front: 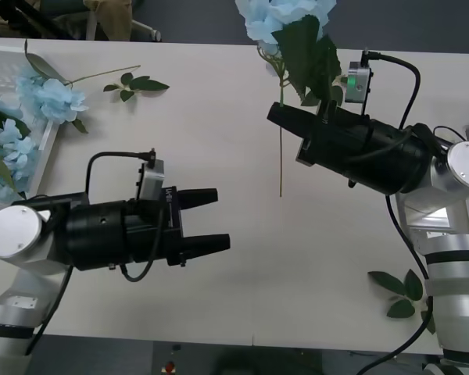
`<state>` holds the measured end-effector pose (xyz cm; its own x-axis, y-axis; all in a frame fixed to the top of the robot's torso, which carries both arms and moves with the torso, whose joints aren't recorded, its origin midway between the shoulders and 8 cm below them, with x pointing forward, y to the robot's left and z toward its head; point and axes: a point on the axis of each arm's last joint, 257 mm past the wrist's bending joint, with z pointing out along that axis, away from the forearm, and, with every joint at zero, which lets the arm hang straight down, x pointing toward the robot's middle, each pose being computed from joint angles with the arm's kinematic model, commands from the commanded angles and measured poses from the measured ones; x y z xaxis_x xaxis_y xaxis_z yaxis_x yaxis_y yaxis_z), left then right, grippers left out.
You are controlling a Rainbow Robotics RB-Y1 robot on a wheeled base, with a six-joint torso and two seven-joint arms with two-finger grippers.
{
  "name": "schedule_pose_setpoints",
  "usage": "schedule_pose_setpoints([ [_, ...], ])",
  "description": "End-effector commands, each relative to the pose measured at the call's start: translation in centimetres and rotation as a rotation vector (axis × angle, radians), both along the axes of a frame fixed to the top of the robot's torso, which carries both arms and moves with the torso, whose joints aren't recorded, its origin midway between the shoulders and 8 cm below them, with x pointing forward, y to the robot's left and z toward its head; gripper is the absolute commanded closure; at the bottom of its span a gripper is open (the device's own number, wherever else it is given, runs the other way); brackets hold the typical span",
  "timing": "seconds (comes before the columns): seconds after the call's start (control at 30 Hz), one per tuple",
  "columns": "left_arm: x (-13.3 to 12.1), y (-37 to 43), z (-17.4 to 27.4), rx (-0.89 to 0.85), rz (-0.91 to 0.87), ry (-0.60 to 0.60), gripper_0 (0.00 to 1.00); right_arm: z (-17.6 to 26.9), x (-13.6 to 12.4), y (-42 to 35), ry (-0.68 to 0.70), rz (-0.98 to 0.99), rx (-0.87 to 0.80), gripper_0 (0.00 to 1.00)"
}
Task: Put the red flowers into the right box and the blue flowers into the left box
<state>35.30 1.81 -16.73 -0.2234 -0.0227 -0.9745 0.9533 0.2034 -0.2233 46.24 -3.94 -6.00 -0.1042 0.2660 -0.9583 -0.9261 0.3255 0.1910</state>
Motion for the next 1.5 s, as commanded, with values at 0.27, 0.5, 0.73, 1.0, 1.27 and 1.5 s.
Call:
schedule_pose_setpoints([
  [0.27, 4.2, -4.0, 1.8, -0.035, 0.059, -0.034, 0.0, 0.1, -0.2, 0.7, -0.034, 0.037, -0.044, 1.0],
  [0.5, 7.6, -4.2, 1.6, -0.062, 0.2, -0.018, 0.0, 0.1, -0.2, 0.7, -0.033, 0.041, -0.043, 1.0],
  [0.73, 9.9, -5.5, 2.4, -0.023, 0.251, -0.08, 0.0, 0.0, -0.3, 0.7, -0.034, 0.045, -0.051, 1.0],
  [1.0, 9.9, -7.8, 2.1, -0.023, 0.198, -0.053, 0.0, 0.0, -0.4, 0.8, -0.033, 0.046, -0.05, 1.0],
  [1.27, 10.8, -9.2, 1.9, -0.036, 0.206, -0.029, 0.0, -0.1, -0.4, 0.8, -0.033, 0.047, -0.052, 1.0],
  [1.5, 10.8, -9.7, 2.3, -0.042, 0.205, -0.033, 0.01, -0.1, -0.5, 0.9, -0.033, 0.049, -0.051, 1.0],
])
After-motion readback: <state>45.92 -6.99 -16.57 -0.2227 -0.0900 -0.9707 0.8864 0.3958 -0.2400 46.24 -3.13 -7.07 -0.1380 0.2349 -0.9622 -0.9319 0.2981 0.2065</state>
